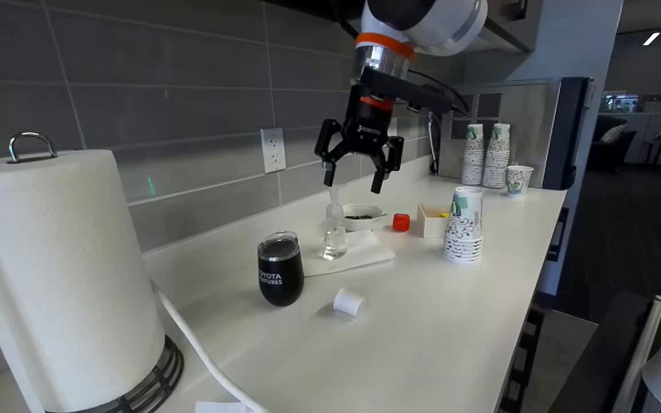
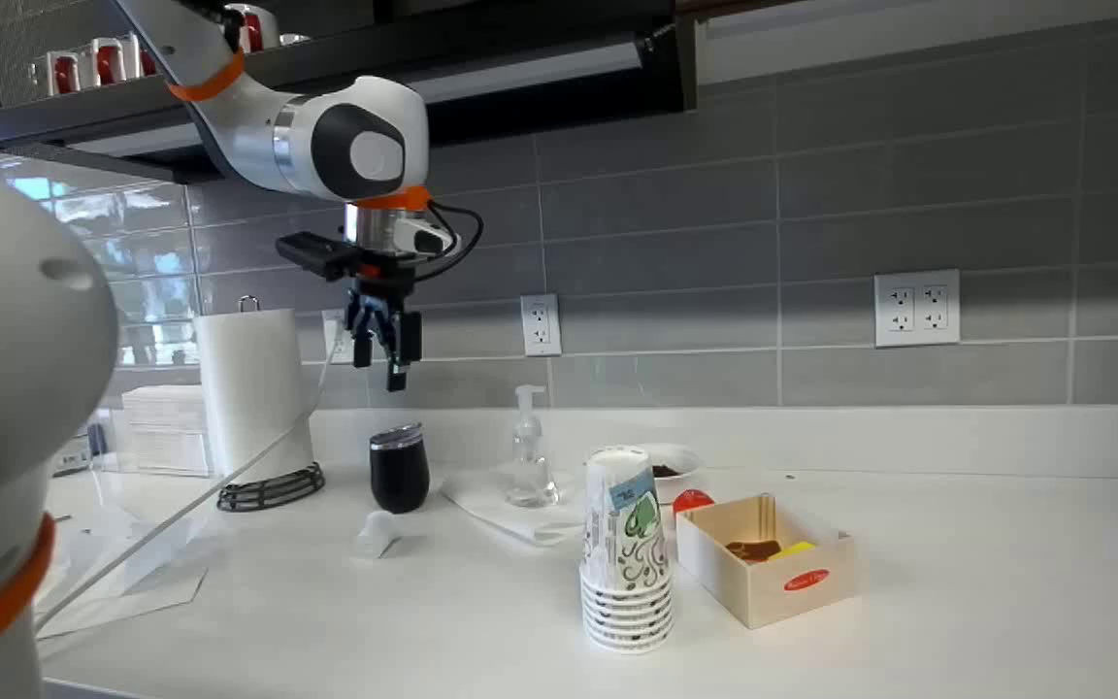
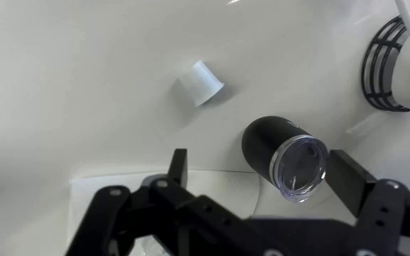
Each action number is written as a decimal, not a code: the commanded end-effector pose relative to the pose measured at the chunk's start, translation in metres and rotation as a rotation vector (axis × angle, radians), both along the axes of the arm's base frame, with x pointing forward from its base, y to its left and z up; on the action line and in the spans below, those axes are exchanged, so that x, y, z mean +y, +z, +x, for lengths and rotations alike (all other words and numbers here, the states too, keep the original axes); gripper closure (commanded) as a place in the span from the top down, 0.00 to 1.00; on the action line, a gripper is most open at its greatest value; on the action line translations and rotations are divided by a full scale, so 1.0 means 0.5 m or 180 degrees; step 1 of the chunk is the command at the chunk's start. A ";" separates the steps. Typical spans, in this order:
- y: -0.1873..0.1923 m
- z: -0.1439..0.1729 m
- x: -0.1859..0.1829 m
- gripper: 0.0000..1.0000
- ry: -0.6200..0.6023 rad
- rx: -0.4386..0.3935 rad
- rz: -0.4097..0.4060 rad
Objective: Move the stacked cups next to the wooden box to the left
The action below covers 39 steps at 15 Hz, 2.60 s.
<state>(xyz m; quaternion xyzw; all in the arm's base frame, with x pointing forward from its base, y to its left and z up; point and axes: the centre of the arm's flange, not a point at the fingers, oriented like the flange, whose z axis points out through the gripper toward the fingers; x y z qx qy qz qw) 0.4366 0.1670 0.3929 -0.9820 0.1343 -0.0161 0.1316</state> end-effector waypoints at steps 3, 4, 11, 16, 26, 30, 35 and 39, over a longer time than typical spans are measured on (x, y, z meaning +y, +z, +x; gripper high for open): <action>0.000 0.000 0.000 1.00 0.0000 -0.0001 0.0000; 0.000 0.000 0.000 1.00 0.0000 -0.0001 0.0000; 0.016 -0.010 -0.075 1.00 -0.0196 -0.0058 -0.0240; 0.084 -0.043 -0.201 1.00 -0.0599 -0.0095 -0.0565; 0.121 -0.159 -0.352 1.00 -0.1661 -0.0003 -0.0933; 0.094 -0.187 -0.426 1.00 -0.2037 -0.0005 -0.1037; 0.055 -0.204 -0.524 1.00 -0.2399 -0.0031 -0.0997; 0.017 -0.201 -0.579 1.00 -0.2630 -0.0168 -0.0827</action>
